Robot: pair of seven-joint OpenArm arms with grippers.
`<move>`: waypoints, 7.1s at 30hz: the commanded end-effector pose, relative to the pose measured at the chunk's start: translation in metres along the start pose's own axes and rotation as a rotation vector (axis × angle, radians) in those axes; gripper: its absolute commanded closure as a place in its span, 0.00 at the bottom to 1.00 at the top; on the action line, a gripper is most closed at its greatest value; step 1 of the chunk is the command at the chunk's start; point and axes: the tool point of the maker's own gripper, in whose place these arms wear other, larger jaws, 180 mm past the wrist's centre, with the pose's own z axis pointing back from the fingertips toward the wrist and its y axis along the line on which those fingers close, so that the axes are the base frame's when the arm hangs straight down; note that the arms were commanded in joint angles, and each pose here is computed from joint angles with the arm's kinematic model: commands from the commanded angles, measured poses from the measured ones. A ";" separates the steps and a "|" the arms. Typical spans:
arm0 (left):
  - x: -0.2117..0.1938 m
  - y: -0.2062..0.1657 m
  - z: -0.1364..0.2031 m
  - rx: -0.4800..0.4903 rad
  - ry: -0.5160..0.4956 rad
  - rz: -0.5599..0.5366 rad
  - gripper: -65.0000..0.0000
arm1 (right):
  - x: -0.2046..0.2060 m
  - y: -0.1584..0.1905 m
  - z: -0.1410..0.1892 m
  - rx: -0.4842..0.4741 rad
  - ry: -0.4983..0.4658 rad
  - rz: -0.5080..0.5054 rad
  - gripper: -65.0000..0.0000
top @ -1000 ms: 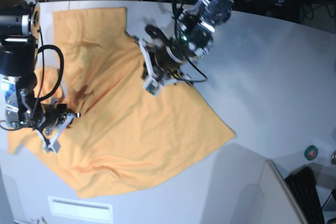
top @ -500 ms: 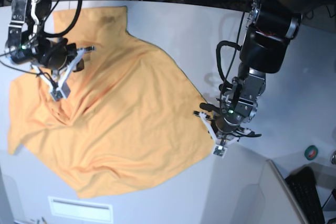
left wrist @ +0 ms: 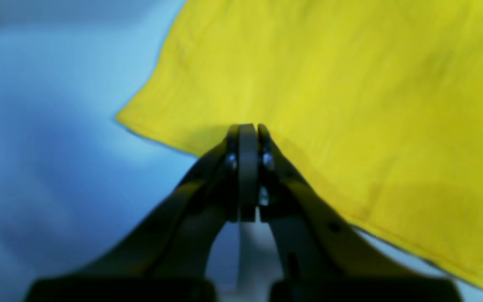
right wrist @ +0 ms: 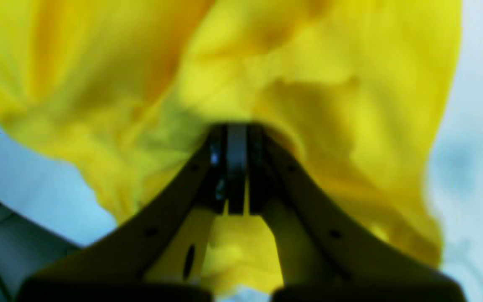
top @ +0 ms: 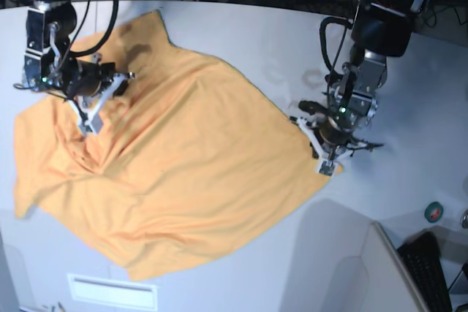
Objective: Layout the t-shirt on the table in an organized manner, then fold the t-shirt properly
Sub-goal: 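Release the shirt and move both grippers to its outer corners, then grasp the orange t-shirt corners with both grippers and lift, pulling it taut, then lift the held shirt high with both grippers and swing it out flat, then lay the shirt down and drag its edge outward with both grippers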
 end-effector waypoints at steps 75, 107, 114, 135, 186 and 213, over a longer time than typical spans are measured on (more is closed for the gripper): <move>-0.076 0.057 0.052 0.024 0.028 0.840 1.00 | 0.008 -0.116 0.040 -0.022 -0.299 -0.343 0.26; -0.080 0.054 0.053 0.023 0.037 0.838 1.00 | 0.009 -0.091 0.023 0.024 -0.360 -0.382 1.00; -0.084 0.052 0.071 0.026 0.021 0.801 1.00 | -0.016 -0.093 0.038 -0.027 -0.293 -0.327 1.00; 0.141 0.048 0.028 -0.068 -0.193 0.390 1.00 | 0.190 -0.118 0.141 -0.207 -0.533 -0.160 1.00; 0.122 0.006 0.074 -0.142 -0.132 0.334 1.00 | 0.086 -0.162 0.142 -0.349 -0.550 -0.242 1.00; -0.067 0.030 0.153 0.128 0.221 0.177 1.00 | -0.109 -0.115 0.124 -0.389 -0.271 -0.322 1.00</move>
